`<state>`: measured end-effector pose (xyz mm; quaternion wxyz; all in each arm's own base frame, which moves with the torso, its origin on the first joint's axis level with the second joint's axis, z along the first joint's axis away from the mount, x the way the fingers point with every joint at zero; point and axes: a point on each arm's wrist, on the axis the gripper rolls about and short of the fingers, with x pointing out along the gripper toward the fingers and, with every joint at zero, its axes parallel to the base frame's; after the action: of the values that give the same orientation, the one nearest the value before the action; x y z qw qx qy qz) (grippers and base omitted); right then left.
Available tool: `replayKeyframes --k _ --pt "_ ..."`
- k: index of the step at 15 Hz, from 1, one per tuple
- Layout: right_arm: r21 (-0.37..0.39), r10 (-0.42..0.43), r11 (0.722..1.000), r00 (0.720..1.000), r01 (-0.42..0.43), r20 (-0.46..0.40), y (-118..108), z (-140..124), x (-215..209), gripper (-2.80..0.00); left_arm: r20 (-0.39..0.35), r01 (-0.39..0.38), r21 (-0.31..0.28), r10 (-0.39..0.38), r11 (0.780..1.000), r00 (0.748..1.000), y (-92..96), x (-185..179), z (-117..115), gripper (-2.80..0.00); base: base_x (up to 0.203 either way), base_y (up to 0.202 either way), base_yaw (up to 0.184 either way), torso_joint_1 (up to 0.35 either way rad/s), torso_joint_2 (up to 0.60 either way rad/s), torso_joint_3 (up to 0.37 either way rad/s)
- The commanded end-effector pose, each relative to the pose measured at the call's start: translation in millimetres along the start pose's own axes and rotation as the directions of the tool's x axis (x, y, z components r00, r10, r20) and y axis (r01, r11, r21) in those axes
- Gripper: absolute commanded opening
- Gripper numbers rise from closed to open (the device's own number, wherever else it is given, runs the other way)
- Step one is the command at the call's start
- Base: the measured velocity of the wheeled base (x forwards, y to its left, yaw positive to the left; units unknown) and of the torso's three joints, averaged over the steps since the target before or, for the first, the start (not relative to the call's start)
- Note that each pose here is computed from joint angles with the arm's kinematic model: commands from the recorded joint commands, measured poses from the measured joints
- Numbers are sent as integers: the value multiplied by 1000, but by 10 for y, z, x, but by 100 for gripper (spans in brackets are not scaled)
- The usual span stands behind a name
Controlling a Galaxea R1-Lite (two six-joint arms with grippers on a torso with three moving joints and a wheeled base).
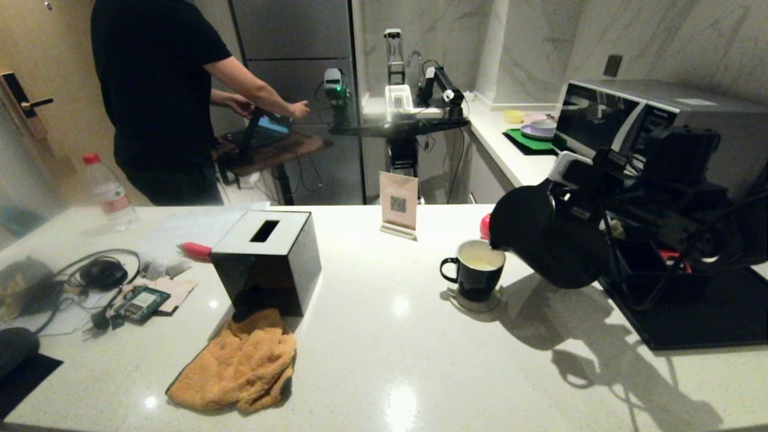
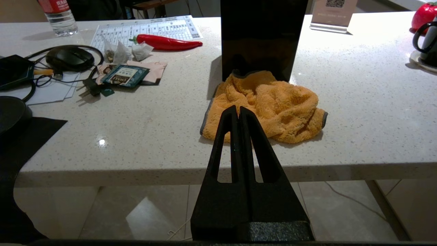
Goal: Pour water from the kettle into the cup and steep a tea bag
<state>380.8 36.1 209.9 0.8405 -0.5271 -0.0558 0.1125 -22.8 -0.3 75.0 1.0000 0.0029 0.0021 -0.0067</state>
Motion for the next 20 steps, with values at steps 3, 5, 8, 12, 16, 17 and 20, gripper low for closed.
replayKeyframes --k 3,5,8,12,16,17,20 --pt "61 -9 998 1000 9 7 -29 23 -21 -280 0 0 0 0 1000 1000 0 0 0 -280 0 0 0 0 0 0" --pt "101 -15 995 1000 15 5 -44 25 -31 -280 0 0 0 0 1000 1000 0 0 0 -280 0 0 0 0 0 0" --pt "134 -12 991 1000 12 1 -40 25 -74 -280 -1 0 0 0 1000 1000 0 0 0 -280 0 0 0 0 0 0" --pt "173 -7 985 1000 9 -13 -30 6 -167 -280 -2 0 0 0 1000 1000 0 1 0 -280 0 0 0 0 0 0" --pt "228 -23 973 999 29 -29 -95 -19 -240 -280 -2 0 0 0 1000 1000 0 1 0 -280 0 0 0 0 0 0" --pt "235 -30 971 999 37 -32 -118 -27 -254 -280 -2 0 0 0 1000 1000 0 1 0 -280 0 0 0 0 0 0" --pt "260 -54 963 997 64 -46 -189 -81 -296 -280 -2 0 0 0 1000 1000 0 1 0 -280 0 0 0 0 0 0"
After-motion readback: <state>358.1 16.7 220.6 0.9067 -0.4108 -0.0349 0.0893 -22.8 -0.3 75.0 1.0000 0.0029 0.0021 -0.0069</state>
